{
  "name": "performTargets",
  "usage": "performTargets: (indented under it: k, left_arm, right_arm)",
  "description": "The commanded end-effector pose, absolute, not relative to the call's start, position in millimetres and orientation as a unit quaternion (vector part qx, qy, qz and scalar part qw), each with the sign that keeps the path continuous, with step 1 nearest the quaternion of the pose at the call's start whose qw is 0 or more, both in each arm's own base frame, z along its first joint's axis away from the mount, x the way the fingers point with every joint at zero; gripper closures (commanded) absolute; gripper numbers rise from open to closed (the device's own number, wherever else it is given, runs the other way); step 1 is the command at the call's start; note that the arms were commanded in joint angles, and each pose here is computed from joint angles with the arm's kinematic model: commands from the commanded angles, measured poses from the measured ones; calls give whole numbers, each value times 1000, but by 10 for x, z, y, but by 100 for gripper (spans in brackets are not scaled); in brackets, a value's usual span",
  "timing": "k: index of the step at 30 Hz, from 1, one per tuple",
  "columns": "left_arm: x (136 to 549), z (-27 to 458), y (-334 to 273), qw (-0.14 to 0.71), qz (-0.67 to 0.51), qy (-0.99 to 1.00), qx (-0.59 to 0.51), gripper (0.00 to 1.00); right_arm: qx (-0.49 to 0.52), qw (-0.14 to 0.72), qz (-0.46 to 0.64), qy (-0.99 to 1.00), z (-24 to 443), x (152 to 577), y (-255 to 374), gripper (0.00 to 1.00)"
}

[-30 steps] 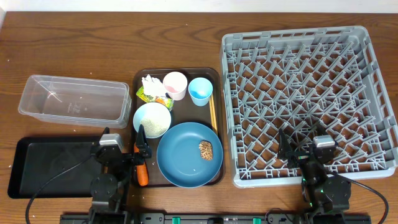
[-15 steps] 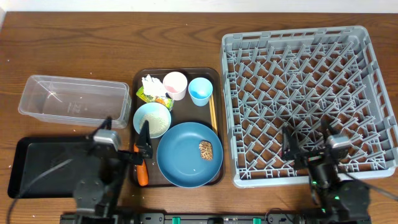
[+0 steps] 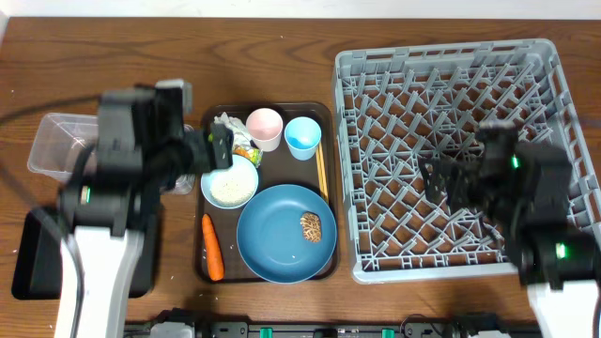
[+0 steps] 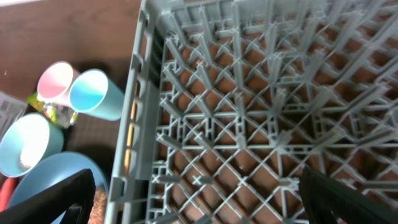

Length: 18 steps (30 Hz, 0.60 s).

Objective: Sort waste into correct bins and load items into the dishwasher rack
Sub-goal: 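Reach the left gripper to the pink cup and grasp it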

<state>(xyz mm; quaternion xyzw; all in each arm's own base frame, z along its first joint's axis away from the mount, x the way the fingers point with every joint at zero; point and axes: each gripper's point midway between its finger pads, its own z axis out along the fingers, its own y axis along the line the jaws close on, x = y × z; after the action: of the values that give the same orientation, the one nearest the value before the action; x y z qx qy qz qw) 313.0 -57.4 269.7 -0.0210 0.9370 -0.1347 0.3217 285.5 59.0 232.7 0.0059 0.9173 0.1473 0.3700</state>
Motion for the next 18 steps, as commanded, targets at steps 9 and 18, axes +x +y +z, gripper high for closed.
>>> performTargets:
  k: [9,18]
  left_arm:
    - [3682,2522,-899,291,-217,932,-11,2]
    - [3979,1675,-922,220,-110,969,-22,24]
  right_arm:
    - [-24,296,247,922,2236,3017,929,1]
    - [-25,302,247,921,2251,3042,931,5]
